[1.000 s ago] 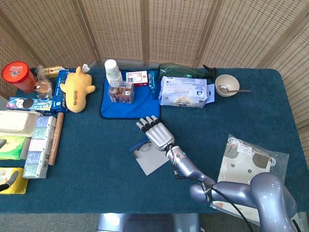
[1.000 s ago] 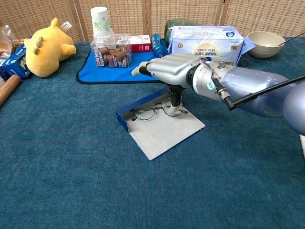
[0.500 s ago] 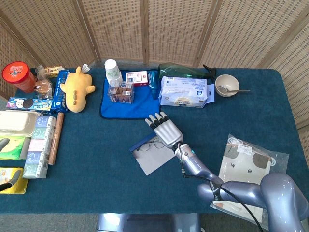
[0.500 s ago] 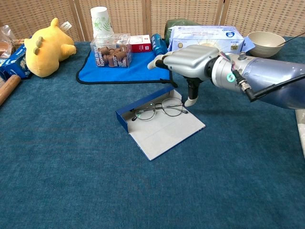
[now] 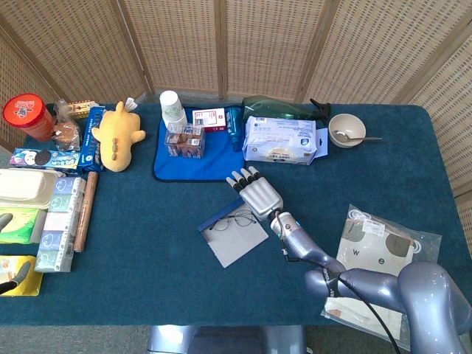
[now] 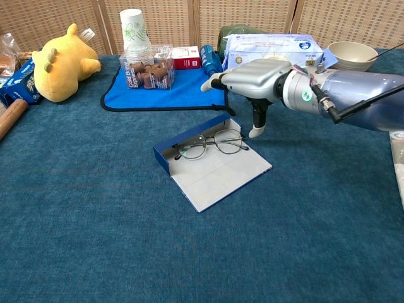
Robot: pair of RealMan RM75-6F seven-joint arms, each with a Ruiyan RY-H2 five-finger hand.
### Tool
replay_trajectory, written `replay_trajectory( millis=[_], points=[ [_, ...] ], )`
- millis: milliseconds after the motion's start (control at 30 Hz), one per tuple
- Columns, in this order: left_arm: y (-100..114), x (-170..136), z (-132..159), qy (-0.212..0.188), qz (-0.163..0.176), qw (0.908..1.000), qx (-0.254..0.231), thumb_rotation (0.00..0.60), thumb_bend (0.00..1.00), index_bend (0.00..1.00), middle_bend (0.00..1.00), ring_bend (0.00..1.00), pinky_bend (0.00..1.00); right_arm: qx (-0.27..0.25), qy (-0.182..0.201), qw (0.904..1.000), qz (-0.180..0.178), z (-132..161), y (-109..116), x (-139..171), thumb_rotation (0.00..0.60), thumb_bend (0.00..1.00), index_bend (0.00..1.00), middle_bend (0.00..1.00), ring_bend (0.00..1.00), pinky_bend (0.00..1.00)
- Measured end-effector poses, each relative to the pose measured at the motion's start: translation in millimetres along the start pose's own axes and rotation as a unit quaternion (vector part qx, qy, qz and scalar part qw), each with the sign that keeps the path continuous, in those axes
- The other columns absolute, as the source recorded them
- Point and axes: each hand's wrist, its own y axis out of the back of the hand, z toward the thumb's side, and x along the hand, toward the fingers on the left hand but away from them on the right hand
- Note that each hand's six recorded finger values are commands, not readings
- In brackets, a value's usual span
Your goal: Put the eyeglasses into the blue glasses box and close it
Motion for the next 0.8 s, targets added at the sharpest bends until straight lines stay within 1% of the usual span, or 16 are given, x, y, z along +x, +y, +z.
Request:
replay_trajectory(
  millis=[133,267,500,800],
  points=[
    [1,-1,-2,0.002,0.001,1.0,0.0,0.6,0.29,0.01,0.1,0.0,0.0,-0.004,0.005,1.0,0.001,7,-1,-6,0.6,0.13,0.0,0.01,0.0,0.1],
    [0,-1,-6,0.004,0.0,1.0,0.0,0.6,0.29,0.01,0.1,0.0,0.0,-0.008,0.015,0.9999,0.001,20,-1,-12,0.6,0.13,0.0,0.01,0.0,0.1],
    [1,-1,-9,0.005,0.001,1.0,0.0,0.6,0.29,0.01,0.1,0.0,0.0,-0.009,0.022,0.9997,-0.004,35,3,-18,0.6,0.13,0.0,0.01,0.0,0.1],
    [0,2,-8,-0.001,0.001,1.0,-0.004,0.6,0.29,0.01,0.1,0.0,0.0,-0.007,0.017,0.9998,-0.013,33,13,-14,0.6,0.13,0.0,0.01,0.0,0.1]
  ],
)
